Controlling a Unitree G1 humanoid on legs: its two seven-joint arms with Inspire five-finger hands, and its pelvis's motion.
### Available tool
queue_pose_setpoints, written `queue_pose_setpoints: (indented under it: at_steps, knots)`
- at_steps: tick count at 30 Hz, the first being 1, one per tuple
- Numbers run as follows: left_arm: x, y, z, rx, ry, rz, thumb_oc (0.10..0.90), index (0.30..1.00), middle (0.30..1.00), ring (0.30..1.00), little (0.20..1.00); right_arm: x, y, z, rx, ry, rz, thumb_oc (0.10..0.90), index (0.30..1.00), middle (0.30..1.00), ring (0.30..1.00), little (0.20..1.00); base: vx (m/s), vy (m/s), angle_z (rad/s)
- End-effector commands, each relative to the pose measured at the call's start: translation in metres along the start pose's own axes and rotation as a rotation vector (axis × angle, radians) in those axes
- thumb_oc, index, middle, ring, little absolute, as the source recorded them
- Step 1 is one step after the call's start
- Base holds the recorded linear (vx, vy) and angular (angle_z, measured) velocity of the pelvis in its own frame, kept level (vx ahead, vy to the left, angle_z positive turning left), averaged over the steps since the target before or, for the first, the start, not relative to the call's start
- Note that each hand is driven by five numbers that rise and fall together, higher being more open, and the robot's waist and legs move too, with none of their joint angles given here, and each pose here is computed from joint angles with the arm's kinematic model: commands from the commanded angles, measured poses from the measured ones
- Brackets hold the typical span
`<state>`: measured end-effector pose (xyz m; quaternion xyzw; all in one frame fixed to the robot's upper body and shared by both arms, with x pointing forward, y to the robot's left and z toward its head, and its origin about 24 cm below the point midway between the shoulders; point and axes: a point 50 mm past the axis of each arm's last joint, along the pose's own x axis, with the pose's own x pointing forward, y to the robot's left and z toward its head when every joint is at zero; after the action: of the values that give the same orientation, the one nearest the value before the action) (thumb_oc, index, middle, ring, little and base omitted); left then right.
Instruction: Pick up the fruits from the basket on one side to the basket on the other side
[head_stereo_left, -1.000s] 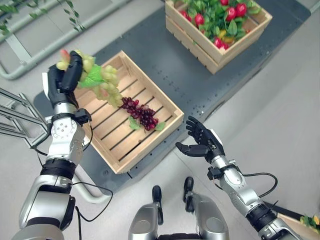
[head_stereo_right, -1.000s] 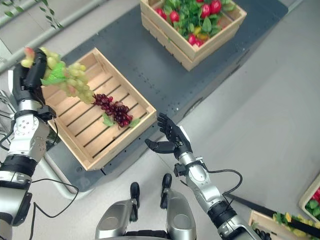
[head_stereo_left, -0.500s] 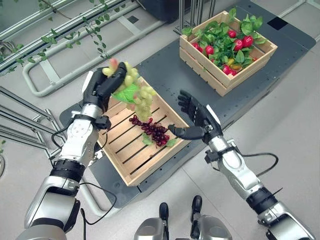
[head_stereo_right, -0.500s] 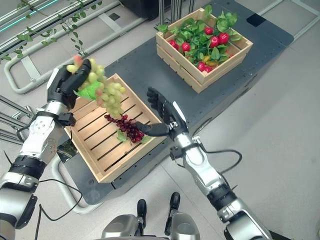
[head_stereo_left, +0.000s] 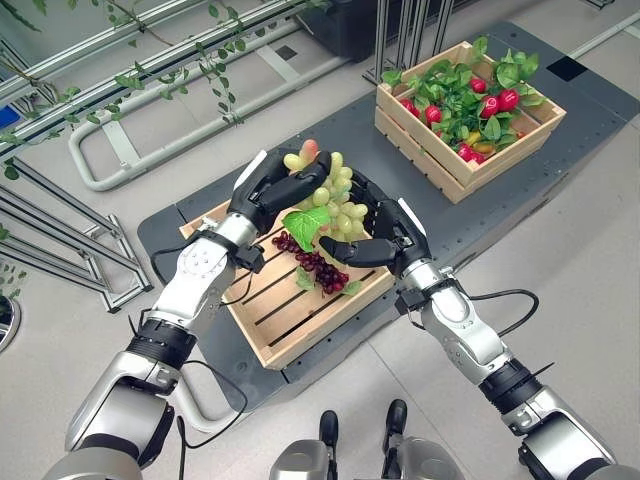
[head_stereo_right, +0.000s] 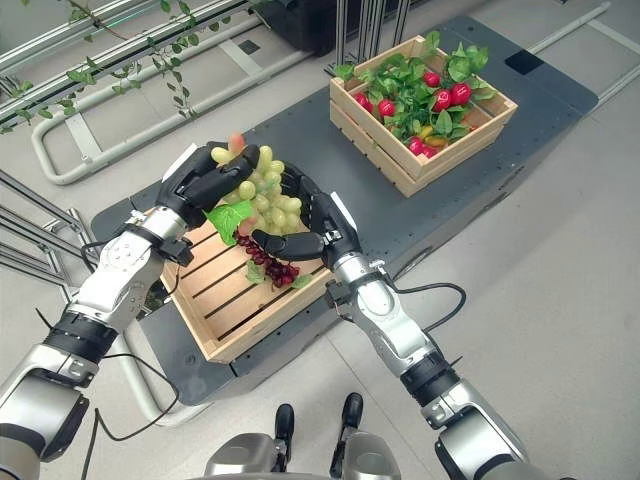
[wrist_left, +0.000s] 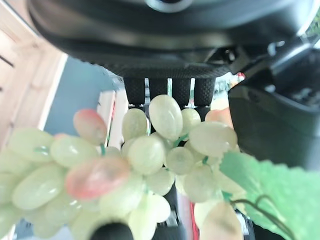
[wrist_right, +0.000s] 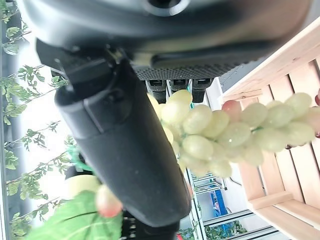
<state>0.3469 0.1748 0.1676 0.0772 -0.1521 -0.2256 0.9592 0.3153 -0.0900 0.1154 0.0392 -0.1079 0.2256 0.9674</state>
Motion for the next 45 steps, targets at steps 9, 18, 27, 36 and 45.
queue_pose_setpoints:
  at_steps: [9,18,27,36,45]
  knots:
    - [0.020,-0.038,0.017,-0.103,-0.147,-0.118,0.400,0.300,0.300,0.300,0.300,-0.007,0.038,-0.028,0.206,0.049,0.125,0.800,0.900,0.900,0.900,0.900,0.00,0.000,0.00]
    - [0.017,-0.054,0.009,-0.128,-0.117,-0.169,0.400,0.300,0.300,0.300,0.300,-0.002,0.039,-0.014,0.280,-0.048,0.117,0.400,0.300,0.300,0.300,0.300,0.00,0.000,0.00]
    - [0.000,-0.036,-0.024,-0.134,0.001,-0.004,0.800,0.900,0.900,0.900,0.900,-0.010,0.026,-0.017,0.298,-0.084,0.015,0.400,0.300,0.300,0.300,0.300,0.00,0.001,-0.01]
    - [-0.018,-0.015,-0.048,-0.146,0.065,0.211,0.800,0.900,0.900,0.900,0.900,-0.019,0.007,-0.019,0.279,-0.091,-0.078,0.400,0.300,0.300,0.300,0.300,-0.01,0.009,-0.04]
    - [-0.031,-0.003,-0.060,-0.147,0.098,0.317,0.800,0.900,0.900,0.900,0.900,-0.032,-0.013,-0.023,0.233,-0.080,-0.160,0.400,0.300,0.300,0.300,0.300,0.00,0.005,-0.04]
